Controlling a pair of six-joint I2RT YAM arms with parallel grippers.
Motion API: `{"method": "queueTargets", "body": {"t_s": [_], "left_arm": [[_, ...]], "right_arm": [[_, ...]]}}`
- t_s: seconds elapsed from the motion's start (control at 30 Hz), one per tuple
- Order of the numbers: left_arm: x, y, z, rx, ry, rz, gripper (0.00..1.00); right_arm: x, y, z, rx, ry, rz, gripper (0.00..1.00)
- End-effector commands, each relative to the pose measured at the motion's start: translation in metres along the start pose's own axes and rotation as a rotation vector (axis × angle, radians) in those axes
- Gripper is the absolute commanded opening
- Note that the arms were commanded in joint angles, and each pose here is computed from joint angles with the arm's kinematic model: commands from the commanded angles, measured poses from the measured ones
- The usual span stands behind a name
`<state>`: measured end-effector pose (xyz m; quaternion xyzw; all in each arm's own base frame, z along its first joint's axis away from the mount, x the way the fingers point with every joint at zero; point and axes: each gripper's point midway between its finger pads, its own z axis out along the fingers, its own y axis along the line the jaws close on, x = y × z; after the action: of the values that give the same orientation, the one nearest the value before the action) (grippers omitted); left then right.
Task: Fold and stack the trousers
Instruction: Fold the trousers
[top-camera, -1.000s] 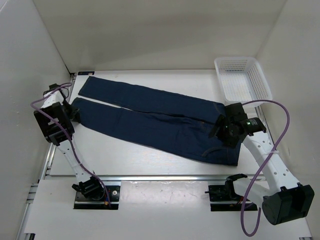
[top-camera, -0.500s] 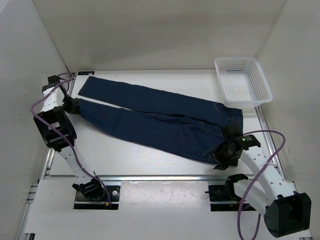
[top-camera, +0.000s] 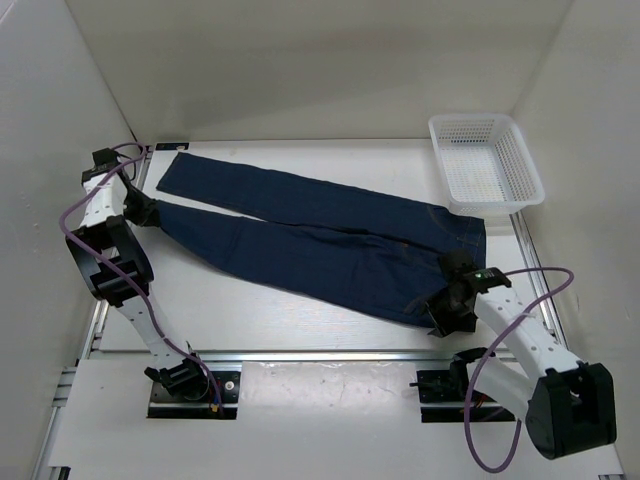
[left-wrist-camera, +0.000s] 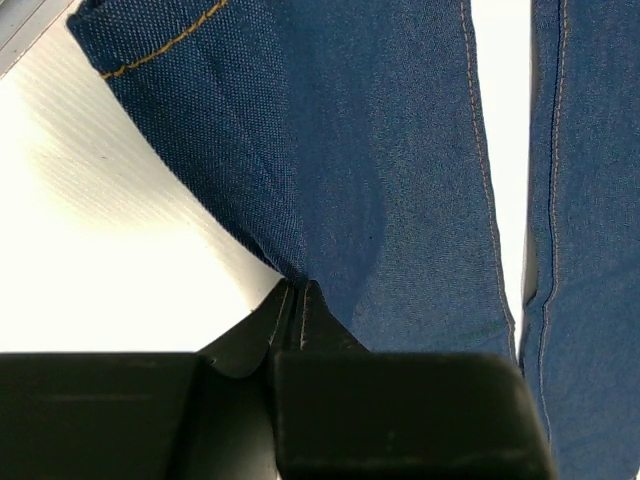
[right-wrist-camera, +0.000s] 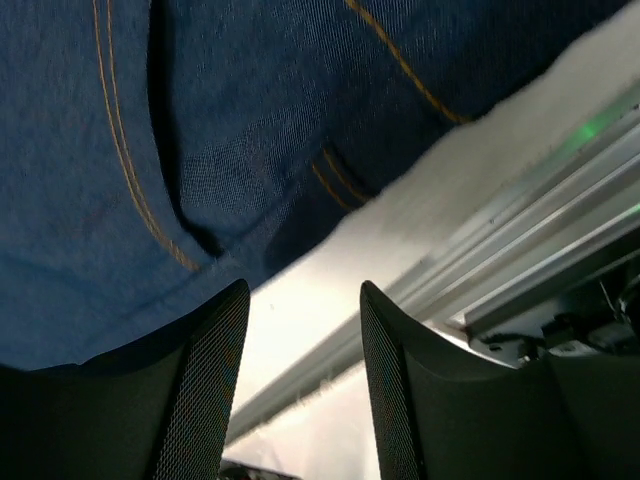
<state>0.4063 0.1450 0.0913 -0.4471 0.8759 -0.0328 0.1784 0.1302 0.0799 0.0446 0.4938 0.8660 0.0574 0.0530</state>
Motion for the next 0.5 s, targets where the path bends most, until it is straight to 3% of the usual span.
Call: {"method": "queueTargets", "body": {"t_s": [0.0, 0.23, 0.33, 0.37, 0.4, 0.47], "left_arm": [[-0.012, -0.012, -0.033, 0.05, -0.066, 0.015, 0.1], [-0.014, -0.011, -0.035, 0.042, -0.071, 0.024, 0.1], [-0.018, -0.012, -0.039, 0.039, -0.084, 0.024, 0.1], [-0.022, -0.014, -0.042, 0.046, -0.095, 0.024, 0.1], [-0.02, -0.013, -0.045, 0.041, -0.088, 0.024, 0.1], [-0.026, -0.017, -0.051, 0.048, -0.098, 0.024, 0.1]], "right_arm": [[-0.014, 0.008, 0.011, 0.016, -0.068, 0.046, 0.54], [-0.027, 0.0, 0.03, 0.087, -0.141, 0.083, 0.46], [-0.033, -0.002, 0.03, 0.093, -0.175, 0.082, 0.32], [-0.038, -0.002, 0.029, 0.089, -0.207, 0.082, 0.24], [-0.041, -0.003, 0.027, 0.099, -0.219, 0.081, 0.09], [-0.047, -0.004, 0.017, 0.101, -0.251, 0.062, 0.0]]}}
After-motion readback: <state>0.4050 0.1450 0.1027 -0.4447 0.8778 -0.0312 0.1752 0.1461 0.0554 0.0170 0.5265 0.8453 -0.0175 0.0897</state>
